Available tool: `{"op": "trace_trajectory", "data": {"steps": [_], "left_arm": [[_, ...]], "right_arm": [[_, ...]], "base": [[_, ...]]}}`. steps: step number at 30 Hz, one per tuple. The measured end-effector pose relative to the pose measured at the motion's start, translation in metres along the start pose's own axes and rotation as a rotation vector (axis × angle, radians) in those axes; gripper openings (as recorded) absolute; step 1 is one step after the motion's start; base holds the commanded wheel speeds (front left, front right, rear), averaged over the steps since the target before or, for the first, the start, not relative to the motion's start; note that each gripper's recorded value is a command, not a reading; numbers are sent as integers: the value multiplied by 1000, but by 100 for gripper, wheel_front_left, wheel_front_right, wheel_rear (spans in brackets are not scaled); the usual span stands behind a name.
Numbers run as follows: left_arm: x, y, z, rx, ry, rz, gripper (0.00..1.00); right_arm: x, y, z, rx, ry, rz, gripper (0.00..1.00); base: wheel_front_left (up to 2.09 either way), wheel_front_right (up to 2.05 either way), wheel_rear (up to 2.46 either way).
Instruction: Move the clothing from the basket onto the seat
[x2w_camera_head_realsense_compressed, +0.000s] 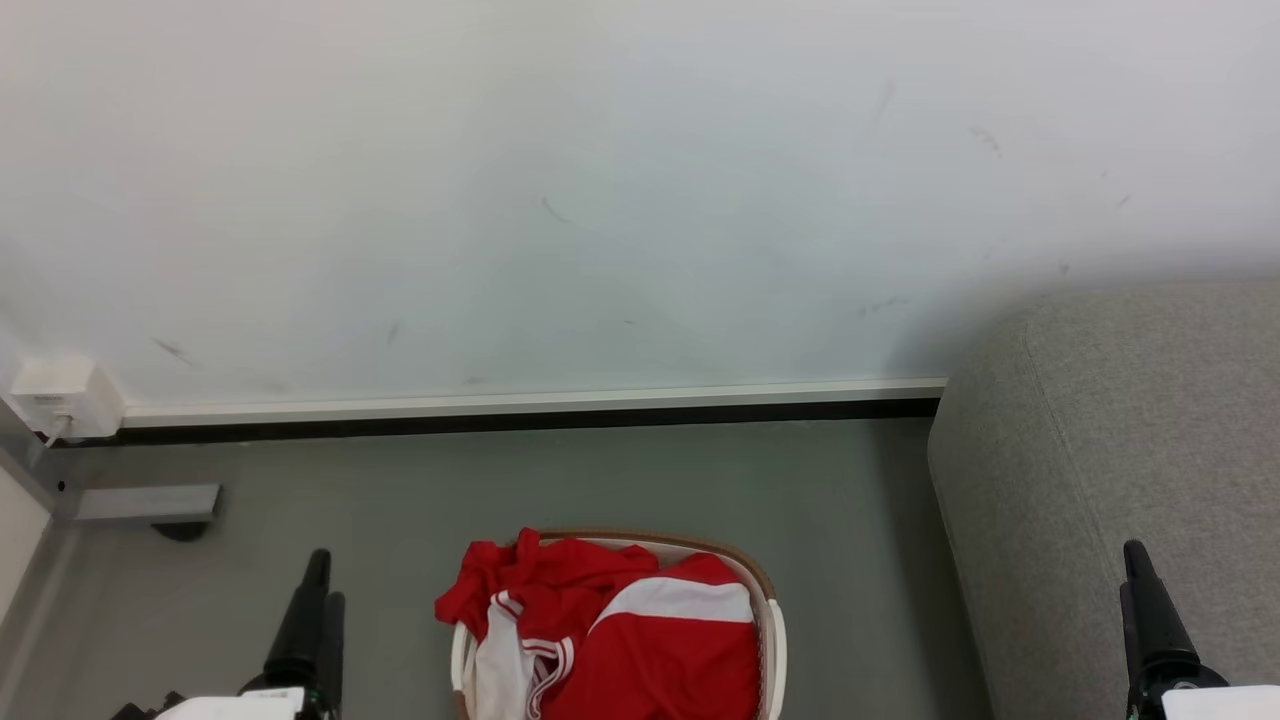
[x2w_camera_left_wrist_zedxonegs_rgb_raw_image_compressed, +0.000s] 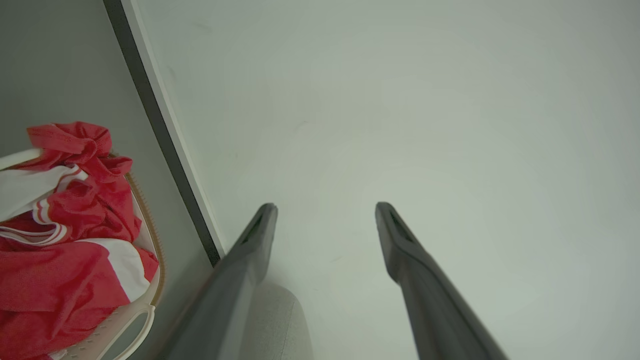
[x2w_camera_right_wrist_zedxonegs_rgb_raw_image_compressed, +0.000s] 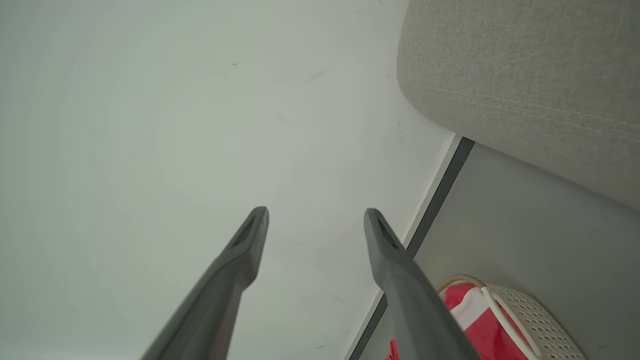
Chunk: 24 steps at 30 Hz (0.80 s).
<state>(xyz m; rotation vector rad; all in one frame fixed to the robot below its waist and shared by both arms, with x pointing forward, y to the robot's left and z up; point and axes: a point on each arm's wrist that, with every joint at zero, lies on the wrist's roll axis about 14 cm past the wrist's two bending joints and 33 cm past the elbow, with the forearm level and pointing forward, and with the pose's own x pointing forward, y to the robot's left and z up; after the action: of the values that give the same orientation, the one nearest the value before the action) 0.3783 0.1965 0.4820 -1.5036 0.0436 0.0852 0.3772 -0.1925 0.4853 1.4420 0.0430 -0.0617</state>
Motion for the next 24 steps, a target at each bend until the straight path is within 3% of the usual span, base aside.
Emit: {"op": "trace_trajectory", "data": {"steps": [24], "left_arm": [[-4,-4,-4,502,-17,7,100]], "right_arm": [[-2,16,-15,-540,28,65,100]], "base": [[0,0,0]]}}
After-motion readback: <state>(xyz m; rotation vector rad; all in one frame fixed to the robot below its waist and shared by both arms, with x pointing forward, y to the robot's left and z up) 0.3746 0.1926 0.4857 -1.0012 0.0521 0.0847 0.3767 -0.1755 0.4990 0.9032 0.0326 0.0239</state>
